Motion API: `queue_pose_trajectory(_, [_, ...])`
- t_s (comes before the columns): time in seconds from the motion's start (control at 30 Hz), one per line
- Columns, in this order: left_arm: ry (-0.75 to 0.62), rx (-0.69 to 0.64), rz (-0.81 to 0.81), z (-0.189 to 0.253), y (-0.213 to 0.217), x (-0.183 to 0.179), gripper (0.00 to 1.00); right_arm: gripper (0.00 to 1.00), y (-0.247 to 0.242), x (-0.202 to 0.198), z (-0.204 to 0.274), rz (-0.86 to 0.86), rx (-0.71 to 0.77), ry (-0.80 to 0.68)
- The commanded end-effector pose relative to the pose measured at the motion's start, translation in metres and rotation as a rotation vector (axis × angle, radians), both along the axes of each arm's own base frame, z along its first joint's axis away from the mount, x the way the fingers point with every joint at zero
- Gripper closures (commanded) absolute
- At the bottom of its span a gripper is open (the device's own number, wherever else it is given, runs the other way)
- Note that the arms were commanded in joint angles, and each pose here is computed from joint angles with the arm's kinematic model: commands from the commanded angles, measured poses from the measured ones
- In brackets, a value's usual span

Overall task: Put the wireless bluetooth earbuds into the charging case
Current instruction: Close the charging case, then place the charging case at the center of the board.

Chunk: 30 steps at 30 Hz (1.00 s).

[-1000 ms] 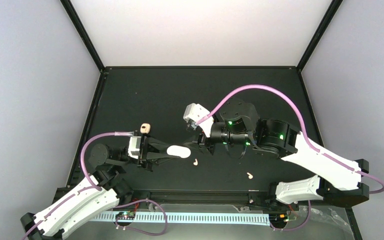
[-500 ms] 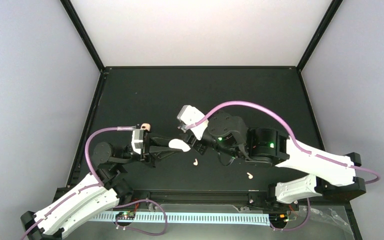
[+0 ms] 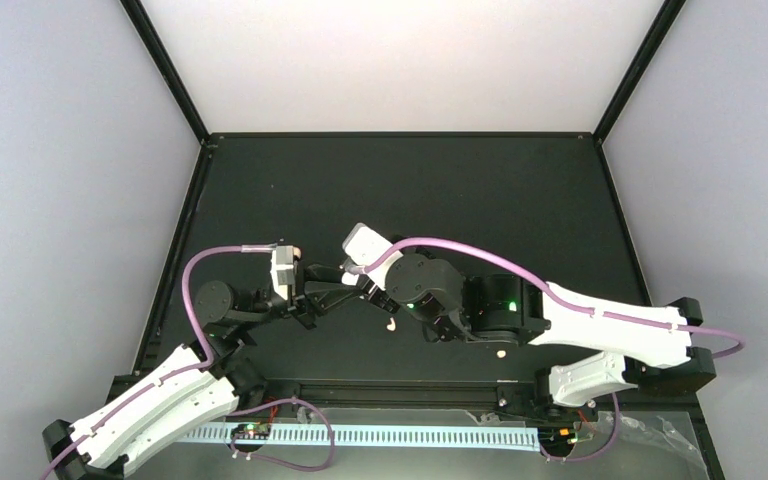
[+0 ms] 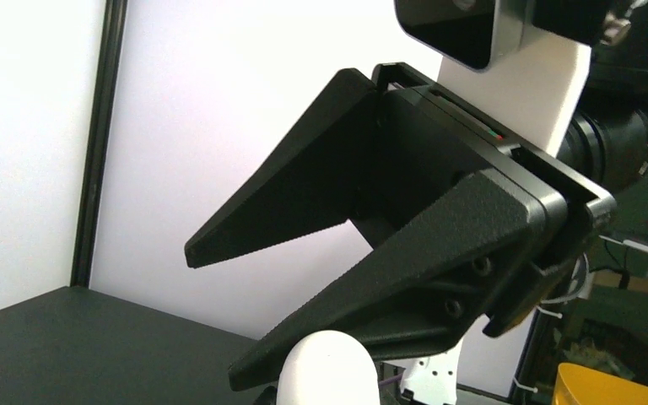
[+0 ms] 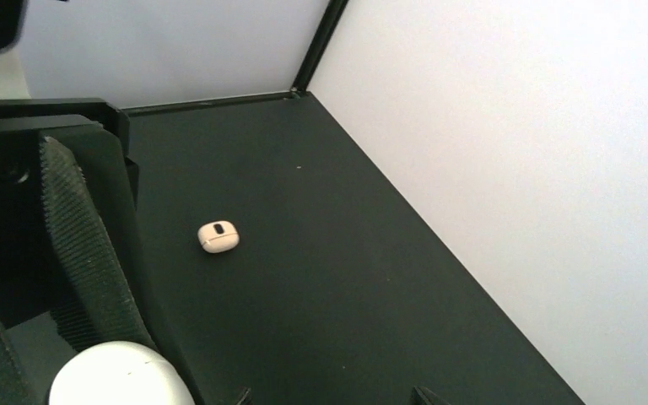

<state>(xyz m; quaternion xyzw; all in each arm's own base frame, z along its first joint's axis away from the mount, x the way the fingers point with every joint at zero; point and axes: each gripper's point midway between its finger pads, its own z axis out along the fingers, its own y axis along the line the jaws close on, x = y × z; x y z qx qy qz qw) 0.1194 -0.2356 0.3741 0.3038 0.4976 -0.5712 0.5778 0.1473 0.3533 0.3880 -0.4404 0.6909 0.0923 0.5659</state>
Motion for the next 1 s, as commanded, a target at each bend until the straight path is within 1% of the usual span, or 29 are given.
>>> queue_pose_trajectory(0.0, [-0.053, -0.176, 0.139, 0.049, 0.023, 0.014, 0.98, 0.51, 0.033, -0.037, -0.049, 0.133, -0.102, 0.084])
queue_pose_trajectory(0.13, [-0.054, -0.168, 0.134, 0.048, 0.021, 0.014, 0.99, 0.50, 0.030, -0.033, -0.038, 0.106, -0.053, 0.073])
queue_pose_trajectory(0.17, [-0.052, -0.162, 0.133, 0.045, 0.021, 0.014, 0.98, 0.47, 0.027, -0.030, -0.032, 0.092, -0.035, 0.066])
queue_pose_trajectory(0.23, [-0.044, -0.143, 0.142, 0.037, 0.021, 0.015, 0.98, 0.37, 0.017, -0.021, -0.018, 0.057, 0.016, 0.066])
queue_pose_trajectory(0.27, [-0.039, -0.133, 0.151, 0.031, 0.021, 0.016, 0.98, 0.32, 0.010, -0.015, -0.011, 0.034, 0.051, 0.076])
queue_pose_trajectory(0.33, [-0.021, -0.124, 0.178, 0.020, 0.025, 0.019, 0.98, 0.25, -0.008, 0.000, 0.003, -0.009, 0.128, 0.102])
queue_pose_trajectory(0.47, [0.028, -0.092, 0.250, -0.009, 0.026, 0.034, 0.98, 0.18, -0.050, 0.030, 0.015, -0.082, 0.310, 0.186])
queue_pose_trajectory(0.57, [0.082, -0.059, 0.320, -0.026, 0.021, 0.057, 0.98, 0.16, -0.085, 0.058, 0.002, -0.178, 0.421, 0.228])
queue_pose_trajectory(0.63, [0.141, -0.015, 0.378, -0.038, 0.012, 0.084, 0.98, 0.15, -0.103, 0.070, -0.015, -0.230, 0.471, 0.262])
queue_pose_trajectory(0.73, [0.265, 0.077, 0.397, -0.057, -0.008, 0.126, 0.98, 0.15, -0.116, 0.082, -0.052, -0.301, 0.470, 0.311])
queue_pose_trajectory(0.8, [0.381, 0.113, 0.394, -0.079, -0.019, 0.158, 0.98, 0.15, -0.122, 0.084, -0.074, -0.330, 0.456, 0.342])
queue_pose_trajectory(0.9, [0.560, 0.118, 0.355, -0.109, -0.027, 0.200, 0.98, 0.14, -0.127, 0.082, -0.097, -0.346, 0.448, 0.375])
queue_pose_trajectory(0.93, [0.657, 0.144, 0.334, -0.136, -0.031, 0.217, 0.98, 0.15, -0.128, 0.081, -0.103, -0.346, 0.446, 0.384])
queue_pose_trajectory(0.97, [0.724, 0.144, 0.313, -0.150, -0.033, 0.228, 0.99, 0.15, -0.130, 0.079, -0.108, -0.349, 0.445, 0.392])
